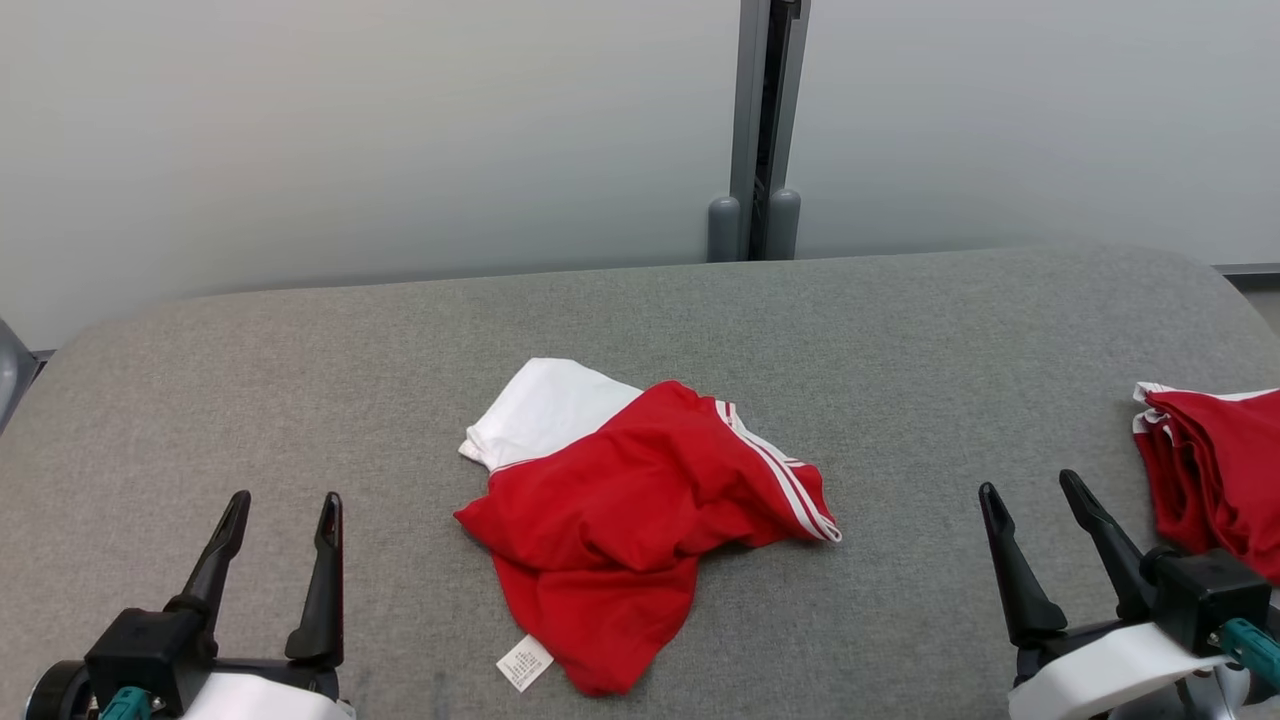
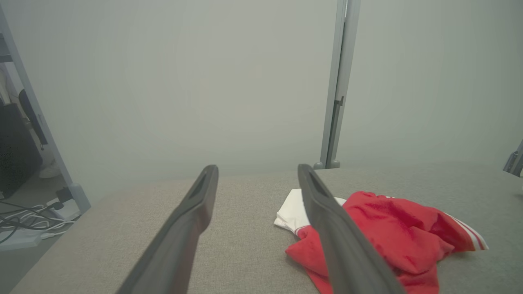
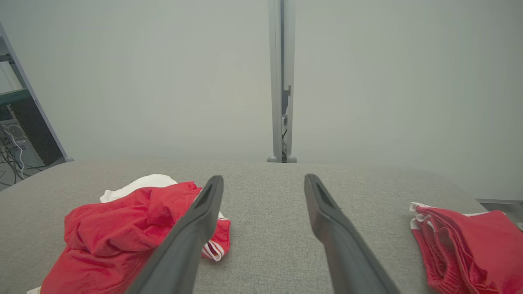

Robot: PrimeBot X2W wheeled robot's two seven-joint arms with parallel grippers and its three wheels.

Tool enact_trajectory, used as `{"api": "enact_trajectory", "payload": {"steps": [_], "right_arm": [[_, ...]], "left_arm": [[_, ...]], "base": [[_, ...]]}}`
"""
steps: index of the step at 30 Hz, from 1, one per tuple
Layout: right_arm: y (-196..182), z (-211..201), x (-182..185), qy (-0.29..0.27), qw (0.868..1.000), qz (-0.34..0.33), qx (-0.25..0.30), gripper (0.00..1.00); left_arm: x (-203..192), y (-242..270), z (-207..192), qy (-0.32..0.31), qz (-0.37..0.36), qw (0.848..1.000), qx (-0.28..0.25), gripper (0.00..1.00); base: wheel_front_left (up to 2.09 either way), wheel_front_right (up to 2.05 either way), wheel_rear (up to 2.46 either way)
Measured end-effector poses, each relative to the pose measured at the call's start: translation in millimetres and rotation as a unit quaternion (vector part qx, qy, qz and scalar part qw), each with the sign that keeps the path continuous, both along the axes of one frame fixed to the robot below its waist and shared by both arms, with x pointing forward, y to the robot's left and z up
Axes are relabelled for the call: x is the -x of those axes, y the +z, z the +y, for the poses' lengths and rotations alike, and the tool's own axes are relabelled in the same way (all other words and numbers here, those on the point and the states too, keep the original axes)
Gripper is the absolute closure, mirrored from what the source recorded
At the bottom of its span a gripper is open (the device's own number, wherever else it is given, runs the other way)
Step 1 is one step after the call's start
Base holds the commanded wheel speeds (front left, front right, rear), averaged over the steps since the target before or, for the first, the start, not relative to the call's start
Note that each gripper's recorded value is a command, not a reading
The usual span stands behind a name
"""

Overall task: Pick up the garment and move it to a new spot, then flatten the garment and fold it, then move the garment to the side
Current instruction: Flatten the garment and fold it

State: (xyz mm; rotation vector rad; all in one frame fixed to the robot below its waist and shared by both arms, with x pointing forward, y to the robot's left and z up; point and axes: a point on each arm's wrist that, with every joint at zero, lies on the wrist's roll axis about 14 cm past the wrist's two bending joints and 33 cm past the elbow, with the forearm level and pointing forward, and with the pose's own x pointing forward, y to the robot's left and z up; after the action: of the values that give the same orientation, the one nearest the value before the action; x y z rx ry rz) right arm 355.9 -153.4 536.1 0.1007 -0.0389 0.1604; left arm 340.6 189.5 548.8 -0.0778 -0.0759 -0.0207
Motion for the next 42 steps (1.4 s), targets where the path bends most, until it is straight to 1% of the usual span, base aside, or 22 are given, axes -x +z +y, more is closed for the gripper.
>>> {"api": "enact_trajectory", "payload": {"steps": [7, 9, 11, 12, 14, 15, 16, 17, 20, 25, 27, 30, 31, 37, 42], "right_arm": [[-3, 3, -3, 0.005, 1.000, 0.005, 0.000, 0.00], [-5, 6, -5, 0.011, 1.000, 0.008, 0.002, 0.00], [-7, 12, -14, 0.028, 1.000, 0.013, -0.001, 0.00], [-3, 20, -41, 0.051, 0.999, 0.006, -0.006, 0.00], [1, 27, -59, 0.068, 0.998, 0.001, -0.007, 0.00], [1, 27, -59, 0.068, 0.998, 0.001, -0.007, 0.00], [3, 34, -80, 0.084, 0.996, -0.002, -0.008, 0.00], [3, 34, -80, 0.084, 0.996, -0.002, -0.008, 0.00], [0, 44, -115, 0.107, 0.994, 0.004, 0.000, 0.00], [-14, 80, -169, 0.171, 0.984, 0.028, 0.032, 0.00], [-24, 100, -184, 0.202, 0.977, 0.039, 0.048, 0.00], [-43, 133, -199, 0.254, 0.962, 0.063, 0.079, 0.00], [-60, 155, -203, 0.290, 0.948, 0.082, 0.100, 0.00], [-107, 202, -204, 0.371, 0.907, 0.135, 0.149, 0.00], [-139, 226, -195, 0.417, 0.873, 0.181, 0.177, 0.00]], "left_arm": [[-1, -1, 0, 0.003, 0.002, 1.000, 0.003, 0.00], [-2, 1, 0, 0.006, -0.001, 1.000, 0.006, 0.00], [-4, 4, -1, 0.007, -0.006, 1.000, 0.009, 0.00], [-14, 12, -3, 0.004, -0.020, 1.000, 0.010, 0.00], [-19, 14, -1, 0.008, -0.025, 1.000, 0.009, 0.00], [-19, 14, -1, 0.008, -0.025, 1.000, 0.009, 0.00], [-26, 13, -1, 0.008, -0.027, 1.000, 0.010, 0.00], [-26, 13, -1, 0.008, -0.027, 1.000, 0.010, 0.00], [-38, 10, -2, 0.008, -0.030, 0.999, 0.016, 0.00], [-58, -8, -3, 0.009, -0.019, 1.000, 0.022, 0.00], [-65, -17, -4, 0.010, -0.012, 1.000, 0.025, 0.00], [-73, -28, -2, 0.014, -0.003, 1.000, 0.028, 0.00], [-78, -36, 0, 0.017, 0.005, 0.999, 0.028, 0.00], [-84, -59, 10, 0.032, 0.032, 0.999, 0.028, 0.00], [-84, -70, 17, 0.045, 0.047, 0.997, 0.030, 0.00]], "base": [[0.00, 0.00, 0.00], [0.00, 0.00, 0.00], [0.00, 0.00, 0.00], [0.00, 0.00, 0.00], [0.00, 0.00, 0.00], [0.00, 0.00, 0.00], [0.00, 0.00, 0.00], [0.00, 0.00, 0.00], [0.00, 0.00, 0.00], [0.00, 0.00, 0.00], [0.00, 0.00, 0.00], [0.00, 0.00, 0.00], [0.00, 0.00, 0.00], [0.00, 0.00, 0.00], [0.00, 0.00, 0.00]]}}
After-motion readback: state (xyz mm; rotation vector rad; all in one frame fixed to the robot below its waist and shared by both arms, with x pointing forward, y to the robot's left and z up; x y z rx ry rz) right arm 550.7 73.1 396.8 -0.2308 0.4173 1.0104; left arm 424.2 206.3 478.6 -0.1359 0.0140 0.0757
